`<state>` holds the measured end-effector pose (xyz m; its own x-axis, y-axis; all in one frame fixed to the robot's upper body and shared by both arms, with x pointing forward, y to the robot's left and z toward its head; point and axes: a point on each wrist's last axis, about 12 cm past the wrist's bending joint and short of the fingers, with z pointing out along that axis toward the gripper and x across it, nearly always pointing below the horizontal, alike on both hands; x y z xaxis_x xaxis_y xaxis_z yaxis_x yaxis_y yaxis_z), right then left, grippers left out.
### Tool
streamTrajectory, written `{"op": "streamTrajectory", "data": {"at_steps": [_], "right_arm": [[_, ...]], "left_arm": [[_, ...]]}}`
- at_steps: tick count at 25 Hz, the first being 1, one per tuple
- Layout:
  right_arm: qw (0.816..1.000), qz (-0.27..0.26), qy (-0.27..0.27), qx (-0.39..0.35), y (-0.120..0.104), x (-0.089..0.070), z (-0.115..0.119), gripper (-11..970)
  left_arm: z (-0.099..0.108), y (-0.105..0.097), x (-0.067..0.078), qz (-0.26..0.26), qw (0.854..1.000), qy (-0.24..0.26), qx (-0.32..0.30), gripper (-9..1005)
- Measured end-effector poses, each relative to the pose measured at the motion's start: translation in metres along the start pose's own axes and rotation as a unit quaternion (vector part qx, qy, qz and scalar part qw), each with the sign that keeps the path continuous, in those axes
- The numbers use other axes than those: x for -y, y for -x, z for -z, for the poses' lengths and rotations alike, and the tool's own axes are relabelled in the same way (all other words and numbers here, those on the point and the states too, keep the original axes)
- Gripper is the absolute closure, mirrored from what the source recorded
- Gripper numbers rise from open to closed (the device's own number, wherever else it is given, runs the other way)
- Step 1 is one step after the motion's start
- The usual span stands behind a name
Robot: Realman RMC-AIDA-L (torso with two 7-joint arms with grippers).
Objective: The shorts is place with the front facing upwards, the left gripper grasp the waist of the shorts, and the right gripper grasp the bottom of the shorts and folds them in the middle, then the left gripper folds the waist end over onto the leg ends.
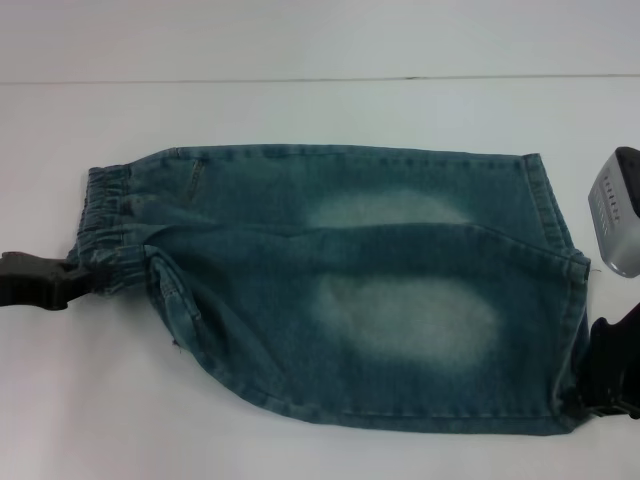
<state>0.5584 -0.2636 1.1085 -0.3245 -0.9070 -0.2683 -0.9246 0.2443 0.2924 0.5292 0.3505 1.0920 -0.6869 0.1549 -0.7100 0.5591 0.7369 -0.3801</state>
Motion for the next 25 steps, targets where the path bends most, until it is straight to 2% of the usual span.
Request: {"op": "streamTrajectory", "data": {"at_steps": [5, 10, 16, 24, 25], "right_arm": [[0.998, 0.006, 0.002, 0.055, -0.003, 0.001, 0.008, 924], [0.993, -0.010, 0.005, 0.116, -0.016, 0.006, 0.011, 923], [0.982, -0.013, 0.002, 0.186, -0.034, 0.000, 0.006, 923], [0.959, -0.045, -0.017, 0.278, -0.048, -0.002, 0.009, 924], [0.948, -0.065, -0.023, 0.312, -0.053, -0.004, 0.009, 924]], "left_arm": [[0.002, -0.001, 0.002, 0.016, 1.000, -0.015, 0.002, 974], [0.004, 0.009, -0.002, 0.037, 0.999, -0.007, 0.029, 974], [0.007, 0.009, -0.002, 0.053, 0.998, -0.008, 0.044, 973], [0.016, 0.004, -0.010, 0.072, 0.995, 0.008, 0.065, 973], [0.018, 0.005, -0.011, 0.073, 0.995, 0.011, 0.069, 973]]}}
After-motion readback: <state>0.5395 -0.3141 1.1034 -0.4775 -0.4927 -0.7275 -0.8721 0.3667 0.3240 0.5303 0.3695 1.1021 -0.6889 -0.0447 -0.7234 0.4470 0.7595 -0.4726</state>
